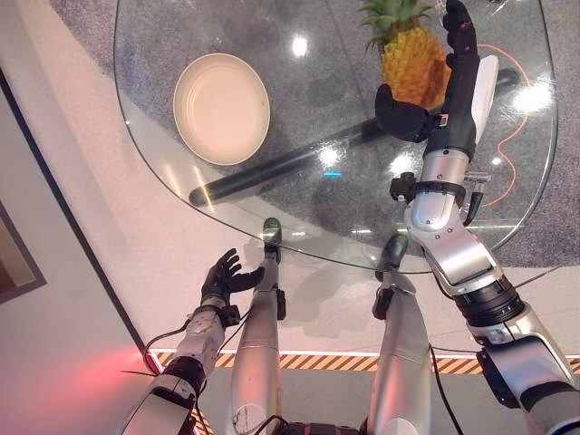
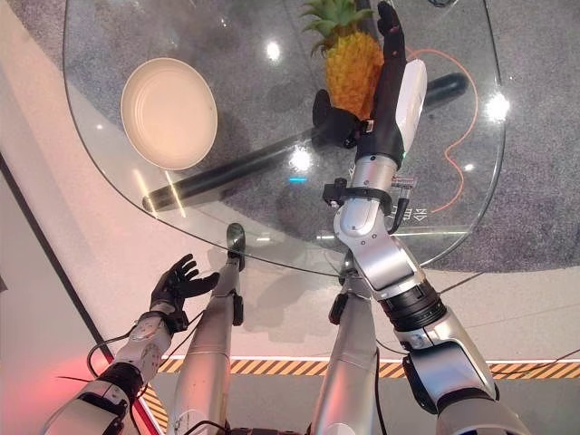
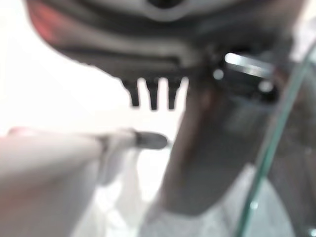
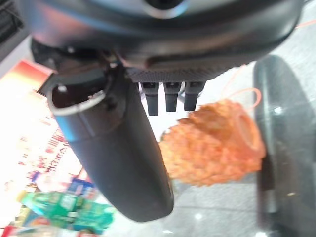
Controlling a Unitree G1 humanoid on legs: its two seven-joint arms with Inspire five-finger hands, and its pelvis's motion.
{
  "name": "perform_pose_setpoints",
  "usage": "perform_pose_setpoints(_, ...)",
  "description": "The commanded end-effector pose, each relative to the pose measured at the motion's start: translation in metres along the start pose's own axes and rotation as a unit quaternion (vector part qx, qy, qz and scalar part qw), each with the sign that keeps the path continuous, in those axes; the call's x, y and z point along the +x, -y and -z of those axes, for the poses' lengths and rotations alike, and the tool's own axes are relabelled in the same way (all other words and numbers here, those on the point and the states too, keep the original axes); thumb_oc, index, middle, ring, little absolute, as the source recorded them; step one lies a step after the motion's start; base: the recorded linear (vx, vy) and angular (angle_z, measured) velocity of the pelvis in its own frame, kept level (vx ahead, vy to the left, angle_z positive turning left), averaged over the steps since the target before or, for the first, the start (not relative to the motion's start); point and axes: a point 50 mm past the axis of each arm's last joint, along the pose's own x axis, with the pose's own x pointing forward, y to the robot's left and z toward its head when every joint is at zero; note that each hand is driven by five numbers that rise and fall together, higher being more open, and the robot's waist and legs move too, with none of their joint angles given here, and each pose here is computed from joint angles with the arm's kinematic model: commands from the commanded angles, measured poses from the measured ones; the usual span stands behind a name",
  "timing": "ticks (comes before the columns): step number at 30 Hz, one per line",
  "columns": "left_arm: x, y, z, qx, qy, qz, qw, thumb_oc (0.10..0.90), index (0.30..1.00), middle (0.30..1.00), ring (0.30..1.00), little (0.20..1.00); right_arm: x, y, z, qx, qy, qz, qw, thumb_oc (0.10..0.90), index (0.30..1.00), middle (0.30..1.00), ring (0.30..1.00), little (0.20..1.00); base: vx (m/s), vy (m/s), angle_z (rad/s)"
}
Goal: Pick up the fruit to the plate
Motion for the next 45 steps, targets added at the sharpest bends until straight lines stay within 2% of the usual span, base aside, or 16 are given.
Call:
perform_pose_setpoints(1,-0.007,-0.014,0.019,0.028,-0.030,-0.019,0.999,0.800,0.900,0.900,0.900,0.900,0.018,0.017,-0.044,0.013,0.105,0.088,0.990,0.800,0.900,0.900,0.900,0.900,0.00,0.000,0.00)
perform_pose_setpoints(7,-0.005,-0.011,0.017,0.032,-0.029,-0.013,0.999,0.800,0.900,0.900,0.900,0.900,0.030,0.019,-0.048,-0.030,0.114,0.122,0.985,0.800,0.900,0.900,0.900,0.900,0.00,0.000,0.00)
perform_pose_setpoints(29,-0.005,-0.008,0.019,0.041,-0.038,0.002,0.998,0.800,0.900,0.900,0.900,0.900,0.037,-0.004,-0.013,-0.064,-0.006,0.065,0.996,0.800,0.900,0.900,0.900,0.900,0.01,-0.001,0.00)
perform_pose_setpoints(45,-0.006,-0.004,0.021,0.041,-0.041,0.010,0.998,0.800,0.900,0.900,0.900,0.900,0.046,0.001,0.008,-0.089,-0.058,0.093,0.990,0.800,0.900,0.900,0.900,0.900,0.00,0.001,0.01)
